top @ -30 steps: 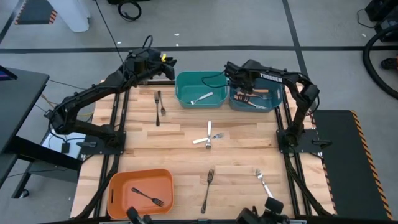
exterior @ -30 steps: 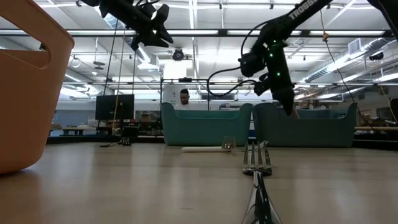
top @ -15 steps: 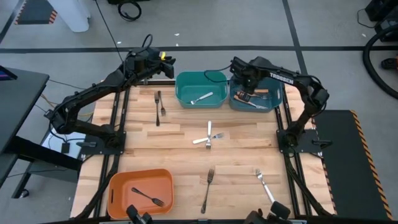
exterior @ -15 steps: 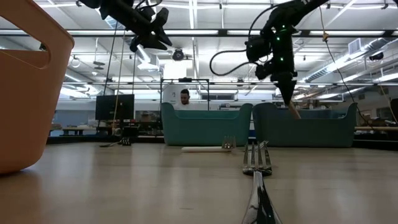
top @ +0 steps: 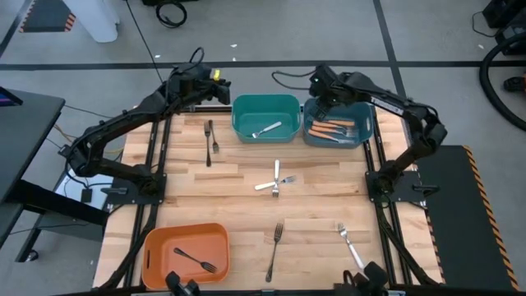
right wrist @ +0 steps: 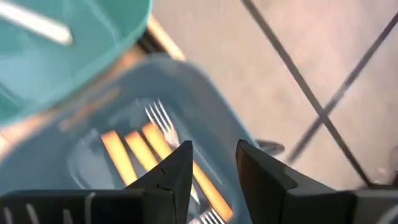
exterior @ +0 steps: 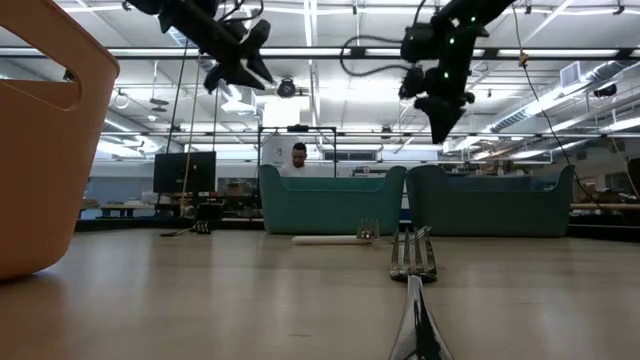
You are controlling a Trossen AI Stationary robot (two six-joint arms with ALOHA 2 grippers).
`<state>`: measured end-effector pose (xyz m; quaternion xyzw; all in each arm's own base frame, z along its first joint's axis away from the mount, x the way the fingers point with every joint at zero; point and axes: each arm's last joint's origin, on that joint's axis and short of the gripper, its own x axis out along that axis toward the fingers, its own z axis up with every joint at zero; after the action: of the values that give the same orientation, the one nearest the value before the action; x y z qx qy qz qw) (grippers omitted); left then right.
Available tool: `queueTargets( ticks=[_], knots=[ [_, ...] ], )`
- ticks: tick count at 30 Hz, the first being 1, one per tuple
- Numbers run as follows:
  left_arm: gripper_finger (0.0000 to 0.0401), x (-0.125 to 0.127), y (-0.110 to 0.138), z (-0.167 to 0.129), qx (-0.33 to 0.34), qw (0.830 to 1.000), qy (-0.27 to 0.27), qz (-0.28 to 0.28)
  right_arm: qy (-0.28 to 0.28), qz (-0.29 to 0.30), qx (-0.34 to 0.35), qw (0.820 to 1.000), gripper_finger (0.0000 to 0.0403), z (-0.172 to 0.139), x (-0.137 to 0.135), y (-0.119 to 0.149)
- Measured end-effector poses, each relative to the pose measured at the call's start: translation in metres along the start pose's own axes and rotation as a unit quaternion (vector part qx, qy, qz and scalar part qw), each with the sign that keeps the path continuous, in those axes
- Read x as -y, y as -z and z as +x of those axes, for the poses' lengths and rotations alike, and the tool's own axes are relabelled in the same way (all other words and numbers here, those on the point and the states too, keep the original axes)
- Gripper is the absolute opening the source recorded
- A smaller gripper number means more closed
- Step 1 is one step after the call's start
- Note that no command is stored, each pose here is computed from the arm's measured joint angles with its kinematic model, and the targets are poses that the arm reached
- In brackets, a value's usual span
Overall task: Sort silverware by color (type)
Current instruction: Put the black fork into the orange bin
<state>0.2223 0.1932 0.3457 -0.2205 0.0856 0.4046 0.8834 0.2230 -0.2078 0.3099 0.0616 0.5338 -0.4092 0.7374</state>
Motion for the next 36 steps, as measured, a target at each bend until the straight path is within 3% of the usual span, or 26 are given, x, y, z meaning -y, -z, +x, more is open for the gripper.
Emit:
queueTargets(
  ticks=[3,10,13,16,20,24,36],
  knots=[
    [0.0131,-0.006,0.007,0.000,-0.040,0.998,-0.025,-0.035,-0.017,0.022,0.045,0.999,0.0130,-0.015,0.005,-0.001],
    [0.0131,-0.013,0.016,-0.002,-0.089,0.994,-0.052,-0.039,-0.017,0.051,0.141,0.989,0.0130,-0.041,0.014,-0.006],
    [0.0131,-0.024,0.021,-0.004,-0.126,0.986,-0.088,-0.059,-0.013,0.043,0.161,0.986,0.0130,-0.045,0.016,-0.008],
    [0.0130,-0.038,0.035,-0.010,-0.205,0.964,-0.147,-0.088,-0.011,0.031,0.169,0.985,0.0131,-0.046,0.016,-0.010],
    [0.0130,-0.045,0.058,-0.014,-0.309,0.921,-0.213,-0.099,-0.011,0.019,0.163,0.986,0.0130,-0.041,0.014,-0.012],
    [0.0130,-0.048,0.076,-0.003,-0.363,0.888,-0.263,-0.103,-0.011,0.018,0.160,0.987,0.0131,-0.036,0.014,-0.014],
    [0.0130,-0.052,0.120,0.030,-0.446,0.835,-0.294,-0.131,-0.015,0.011,0.160,0.987,0.0130,-0.035,0.016,-0.013]
  ],
)
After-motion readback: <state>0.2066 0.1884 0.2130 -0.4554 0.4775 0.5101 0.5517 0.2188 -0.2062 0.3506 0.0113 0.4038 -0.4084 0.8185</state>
